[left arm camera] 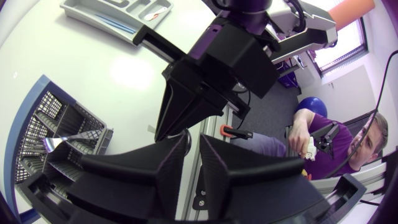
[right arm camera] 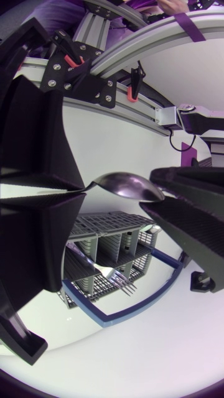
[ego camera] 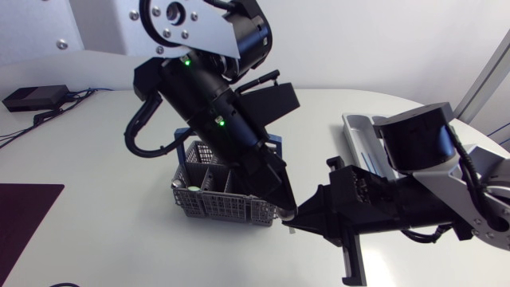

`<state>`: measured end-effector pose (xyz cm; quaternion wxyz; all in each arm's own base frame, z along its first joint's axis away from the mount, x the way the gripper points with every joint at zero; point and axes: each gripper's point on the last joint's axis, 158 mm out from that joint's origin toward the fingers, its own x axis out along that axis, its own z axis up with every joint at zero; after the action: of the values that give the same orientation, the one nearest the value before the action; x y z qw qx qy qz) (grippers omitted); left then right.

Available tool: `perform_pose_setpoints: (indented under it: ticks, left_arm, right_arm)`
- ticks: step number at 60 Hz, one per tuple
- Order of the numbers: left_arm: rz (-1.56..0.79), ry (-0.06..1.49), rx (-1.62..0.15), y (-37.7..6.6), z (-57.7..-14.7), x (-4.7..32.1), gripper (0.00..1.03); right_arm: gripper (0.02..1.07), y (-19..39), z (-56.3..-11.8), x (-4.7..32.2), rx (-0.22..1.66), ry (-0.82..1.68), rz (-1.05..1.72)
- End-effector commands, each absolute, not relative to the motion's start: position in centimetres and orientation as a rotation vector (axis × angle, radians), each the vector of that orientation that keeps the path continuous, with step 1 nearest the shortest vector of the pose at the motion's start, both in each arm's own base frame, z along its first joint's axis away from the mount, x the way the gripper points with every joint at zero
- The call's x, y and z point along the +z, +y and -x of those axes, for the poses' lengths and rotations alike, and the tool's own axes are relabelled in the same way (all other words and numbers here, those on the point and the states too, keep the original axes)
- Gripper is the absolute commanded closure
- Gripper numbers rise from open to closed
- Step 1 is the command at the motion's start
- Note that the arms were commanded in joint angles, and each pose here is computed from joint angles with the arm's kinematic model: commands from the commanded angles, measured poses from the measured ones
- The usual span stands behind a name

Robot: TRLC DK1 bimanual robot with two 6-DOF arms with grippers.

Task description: Unload the cutlery basket into the drawer organizer.

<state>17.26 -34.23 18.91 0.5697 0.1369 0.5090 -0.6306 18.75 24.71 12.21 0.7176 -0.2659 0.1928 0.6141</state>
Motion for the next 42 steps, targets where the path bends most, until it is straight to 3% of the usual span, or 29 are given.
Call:
perform_pose_setpoints:
  ticks: [1,7,13,23,42]
  left_arm:
    - [-0.313,1.171,-1.507,-34.5,-17.2,20.2,0.6]
    - [-0.303,1.126,-1.498,-34.8,-18.3,21.4,0.39]
    - [-0.273,1.036,-1.466,-34.9,-20.4,23.3,0.31]
    - [-0.261,0.941,-1.351,-33.7,-24.2,24.9,0.3]
    - [-0.435,0.912,-1.015,-27.5,-27.8,20.0,0.3]
  right_arm:
    - [1.0,24.0,-18.3,9.7,1.346,0.527,0.573]
    - [1.0,23.2,-18.4,8.8,1.331,0.565,0.584]
    - [0.99,21.8,-18.9,7.9,1.303,0.602,0.588]
    - [0.99,18.2,-20.7,8.1,1.198,0.614,0.602]
    - [0.98,4.2,-26.7,8.5,0.792,0.627,0.668]
